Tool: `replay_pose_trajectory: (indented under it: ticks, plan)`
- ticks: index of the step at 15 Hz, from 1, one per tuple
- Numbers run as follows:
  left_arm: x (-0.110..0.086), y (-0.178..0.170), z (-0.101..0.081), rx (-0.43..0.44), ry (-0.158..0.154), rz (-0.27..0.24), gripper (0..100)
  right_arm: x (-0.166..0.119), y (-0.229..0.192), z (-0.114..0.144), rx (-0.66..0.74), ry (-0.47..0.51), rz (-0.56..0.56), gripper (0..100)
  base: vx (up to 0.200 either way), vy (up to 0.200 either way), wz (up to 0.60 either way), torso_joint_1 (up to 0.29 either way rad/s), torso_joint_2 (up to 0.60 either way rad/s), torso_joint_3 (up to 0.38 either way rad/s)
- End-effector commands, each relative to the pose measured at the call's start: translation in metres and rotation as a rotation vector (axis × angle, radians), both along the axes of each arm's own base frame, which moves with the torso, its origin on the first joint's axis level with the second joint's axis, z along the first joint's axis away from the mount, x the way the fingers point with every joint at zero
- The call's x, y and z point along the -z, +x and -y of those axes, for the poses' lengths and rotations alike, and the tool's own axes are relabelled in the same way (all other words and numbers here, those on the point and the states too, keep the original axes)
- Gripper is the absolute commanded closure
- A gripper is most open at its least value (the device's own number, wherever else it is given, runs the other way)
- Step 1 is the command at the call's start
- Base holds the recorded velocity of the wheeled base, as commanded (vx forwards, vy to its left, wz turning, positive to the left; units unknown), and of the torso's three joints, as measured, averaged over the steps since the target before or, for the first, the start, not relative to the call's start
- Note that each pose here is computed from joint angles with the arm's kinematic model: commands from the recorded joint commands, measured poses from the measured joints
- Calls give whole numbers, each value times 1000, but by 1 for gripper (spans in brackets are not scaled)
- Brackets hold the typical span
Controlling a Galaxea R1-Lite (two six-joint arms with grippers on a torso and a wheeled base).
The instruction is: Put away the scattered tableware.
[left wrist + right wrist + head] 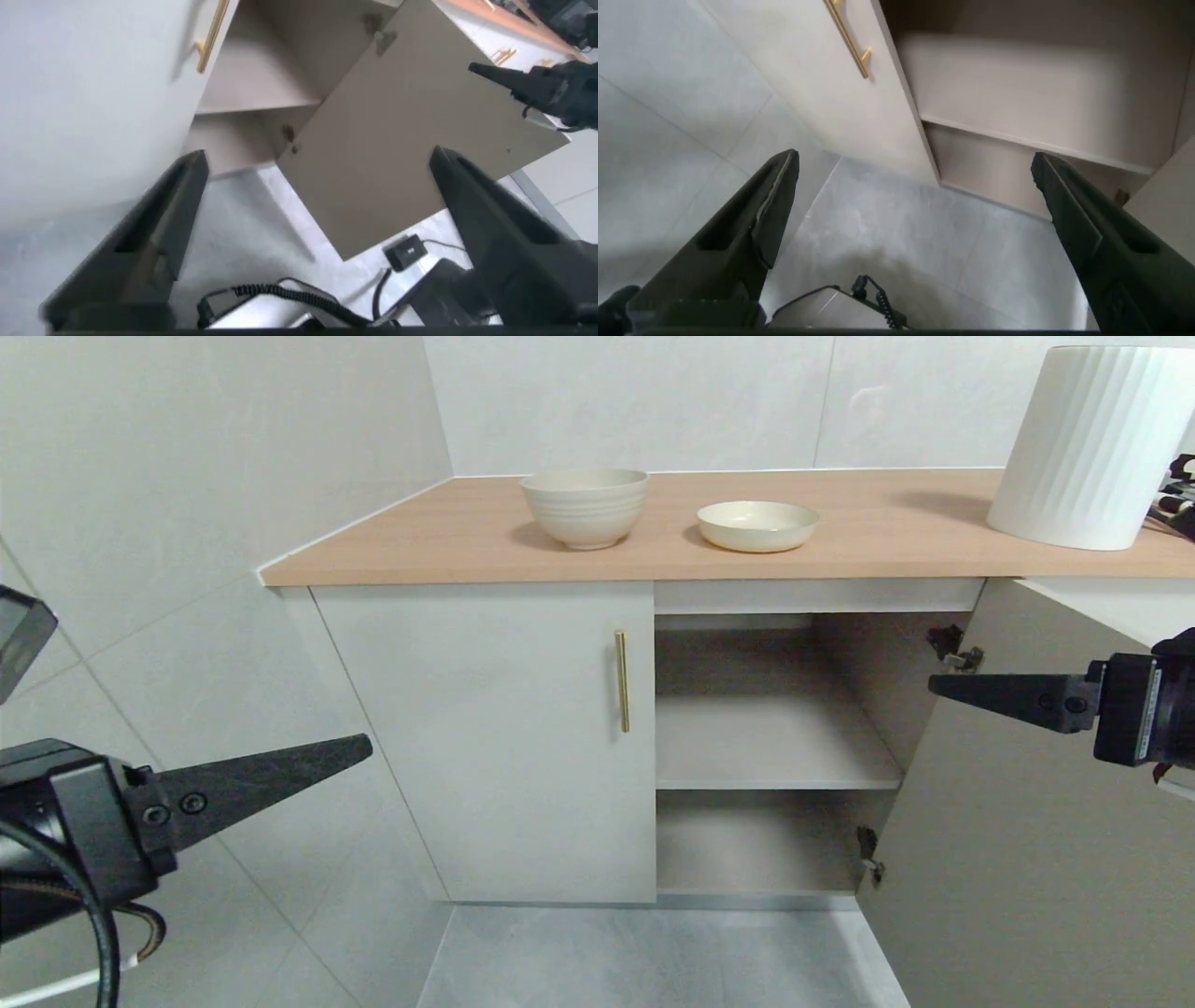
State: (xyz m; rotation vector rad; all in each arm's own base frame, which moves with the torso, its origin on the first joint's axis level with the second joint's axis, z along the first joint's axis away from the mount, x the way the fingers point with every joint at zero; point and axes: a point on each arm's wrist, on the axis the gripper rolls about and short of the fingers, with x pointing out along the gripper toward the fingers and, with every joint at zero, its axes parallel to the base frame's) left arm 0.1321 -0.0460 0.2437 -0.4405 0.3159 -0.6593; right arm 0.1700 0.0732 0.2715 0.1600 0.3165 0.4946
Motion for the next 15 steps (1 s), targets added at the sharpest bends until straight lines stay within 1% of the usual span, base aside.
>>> replay_pose_trajectory:
  ticks: [1, 2, 9, 15]
  plan:
    - [-4, -1, -1, -2, -1, 18, 0, -1, -1, 1, 3, 2, 7, 0, 0, 0, 0, 0, 0, 0]
    - [-6, -2, -1, -1, -3, 27, 0, -1, -1, 1, 6, 1, 7, 0, 0, 0, 0, 0, 0, 0]
    - [-4, -3, 0, 11, 0, 19, 0, -3, -4, 2, 6, 5, 17, 0, 0, 0, 0, 0, 0, 0]
    - [-4, -2, 0, 10, -1, 18, 0, -3, -5, 2, 6, 4, 19, 0, 200, 0, 0, 3, 0, 2]
